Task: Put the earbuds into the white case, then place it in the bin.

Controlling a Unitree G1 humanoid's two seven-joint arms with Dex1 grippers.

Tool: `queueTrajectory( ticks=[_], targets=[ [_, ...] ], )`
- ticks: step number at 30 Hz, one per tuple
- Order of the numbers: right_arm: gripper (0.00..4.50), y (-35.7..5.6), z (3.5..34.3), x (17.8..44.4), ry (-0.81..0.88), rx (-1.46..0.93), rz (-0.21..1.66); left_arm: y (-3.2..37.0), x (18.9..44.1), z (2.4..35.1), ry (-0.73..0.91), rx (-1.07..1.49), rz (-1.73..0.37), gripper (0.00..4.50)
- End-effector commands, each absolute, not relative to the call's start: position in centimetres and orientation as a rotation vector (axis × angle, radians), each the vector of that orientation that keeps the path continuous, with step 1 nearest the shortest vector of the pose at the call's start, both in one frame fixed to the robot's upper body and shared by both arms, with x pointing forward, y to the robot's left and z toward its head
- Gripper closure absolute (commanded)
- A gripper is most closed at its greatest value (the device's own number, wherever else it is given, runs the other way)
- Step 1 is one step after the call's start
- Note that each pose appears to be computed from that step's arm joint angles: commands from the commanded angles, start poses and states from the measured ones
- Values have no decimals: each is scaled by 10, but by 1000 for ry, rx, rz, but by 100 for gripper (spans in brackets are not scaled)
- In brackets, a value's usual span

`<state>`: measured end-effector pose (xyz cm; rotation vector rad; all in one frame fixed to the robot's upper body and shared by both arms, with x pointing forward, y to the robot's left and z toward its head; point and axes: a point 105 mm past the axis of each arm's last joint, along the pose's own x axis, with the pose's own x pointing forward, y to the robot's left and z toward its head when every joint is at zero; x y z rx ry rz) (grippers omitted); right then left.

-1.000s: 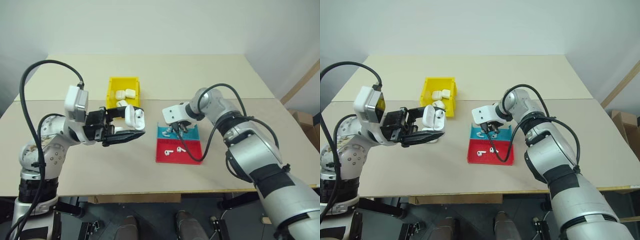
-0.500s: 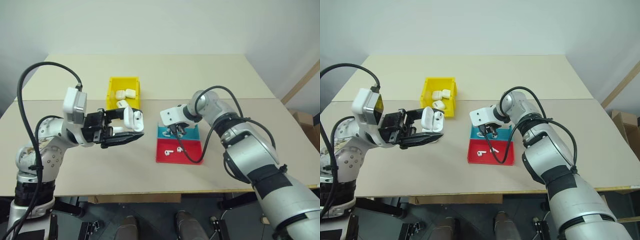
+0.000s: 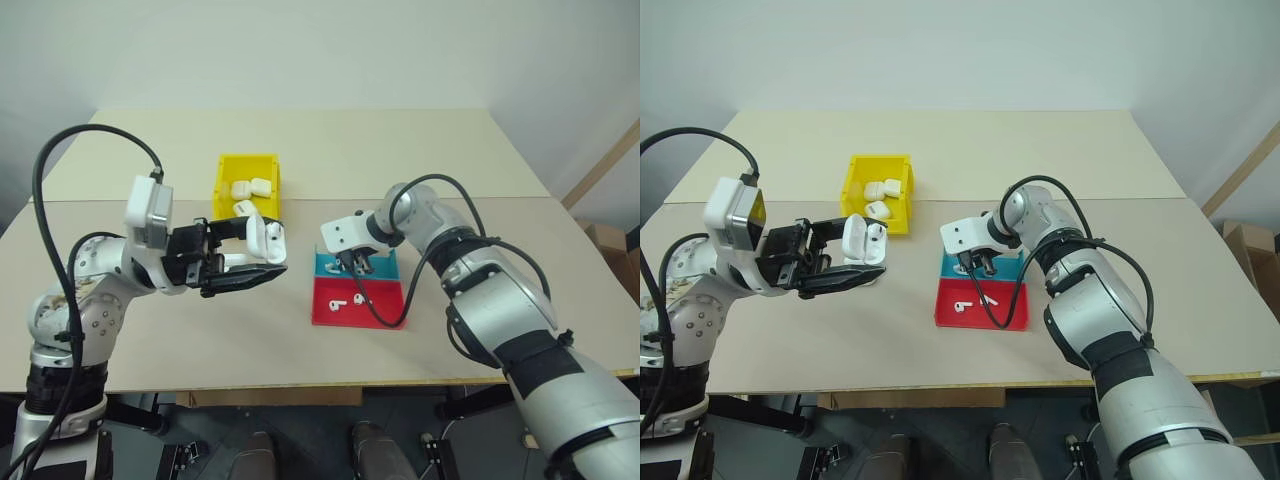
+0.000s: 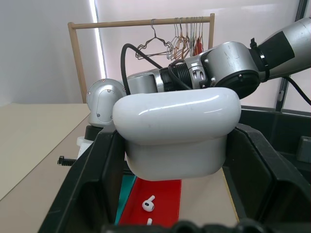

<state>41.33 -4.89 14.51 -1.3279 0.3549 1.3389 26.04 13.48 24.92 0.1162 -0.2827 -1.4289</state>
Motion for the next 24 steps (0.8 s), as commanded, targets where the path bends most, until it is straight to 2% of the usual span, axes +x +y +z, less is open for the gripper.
queueTrajectory(
  ticks=[1, 8, 13, 20, 24],
  targets=[
    [387, -50, 148, 416, 364, -1295, 1308, 138, 256, 260, -333, 149, -1420, 170],
    [387, -48, 170, 419, 300, -1123, 1283, 141, 256, 262, -317, 156, -1426, 170],
    [387, -46, 207, 411, 185, -829, 1332, 146, 257, 269, -317, 184, -1416, 170],
    [387, -56, 241, 382, 2, -472, 1321, 151, 257, 270, -316, 179, -1395, 170],
    [387, -65, 249, 364, -62, -269, 1261, 151, 257, 273, -329, 167, -1392, 170]
  ],
)
